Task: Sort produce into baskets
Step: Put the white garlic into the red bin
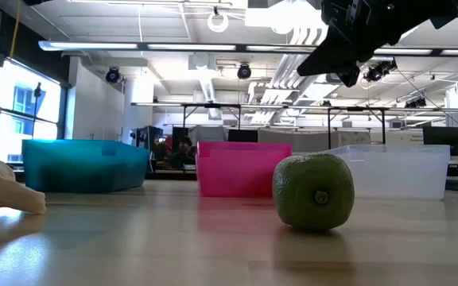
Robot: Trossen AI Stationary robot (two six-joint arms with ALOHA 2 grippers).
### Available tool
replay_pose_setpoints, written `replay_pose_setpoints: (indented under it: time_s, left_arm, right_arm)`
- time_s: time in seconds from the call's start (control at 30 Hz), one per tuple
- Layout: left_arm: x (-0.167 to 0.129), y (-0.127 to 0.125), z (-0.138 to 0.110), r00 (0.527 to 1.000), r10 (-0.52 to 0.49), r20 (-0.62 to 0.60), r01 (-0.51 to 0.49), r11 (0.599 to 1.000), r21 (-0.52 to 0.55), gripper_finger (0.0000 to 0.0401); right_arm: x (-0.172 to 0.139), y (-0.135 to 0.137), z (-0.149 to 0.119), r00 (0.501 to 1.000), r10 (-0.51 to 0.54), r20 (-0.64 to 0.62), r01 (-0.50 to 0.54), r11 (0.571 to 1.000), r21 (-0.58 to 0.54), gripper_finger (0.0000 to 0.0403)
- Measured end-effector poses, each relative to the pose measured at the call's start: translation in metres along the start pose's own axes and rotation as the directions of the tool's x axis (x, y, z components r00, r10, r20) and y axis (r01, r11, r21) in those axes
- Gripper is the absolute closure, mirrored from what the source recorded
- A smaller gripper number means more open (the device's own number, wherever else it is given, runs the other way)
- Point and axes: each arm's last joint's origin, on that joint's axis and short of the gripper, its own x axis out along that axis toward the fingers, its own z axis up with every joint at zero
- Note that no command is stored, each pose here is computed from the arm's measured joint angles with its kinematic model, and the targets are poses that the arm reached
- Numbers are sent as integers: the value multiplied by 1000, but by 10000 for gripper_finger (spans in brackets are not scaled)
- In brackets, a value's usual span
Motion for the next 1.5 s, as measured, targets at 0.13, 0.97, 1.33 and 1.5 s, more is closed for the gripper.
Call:
replay_pose_setpoints:
  time_s: [0.13,0.97,1.33,1.5]
  left_arm:
    - [9,0,-1,999,14,-46,-17,998,-54,214]
    - [123,16,11,949,117,-293,-90,990,106,171]
    - [153,23,0,888,137,-440,-118,990,72,207]
    - [154,25,-2,872,166,-461,-136,986,97,264]
  right_arm:
    - [0,0,0,1000,-1,-4,1,1000,3,403]
    - [0,-1,-4,999,5,-46,-3,1000,26,403]
    - [0,-3,-8,996,-14,-93,16,1000,15,402]
    - [-1,-3,-9,994,-19,-103,21,1000,12,402]
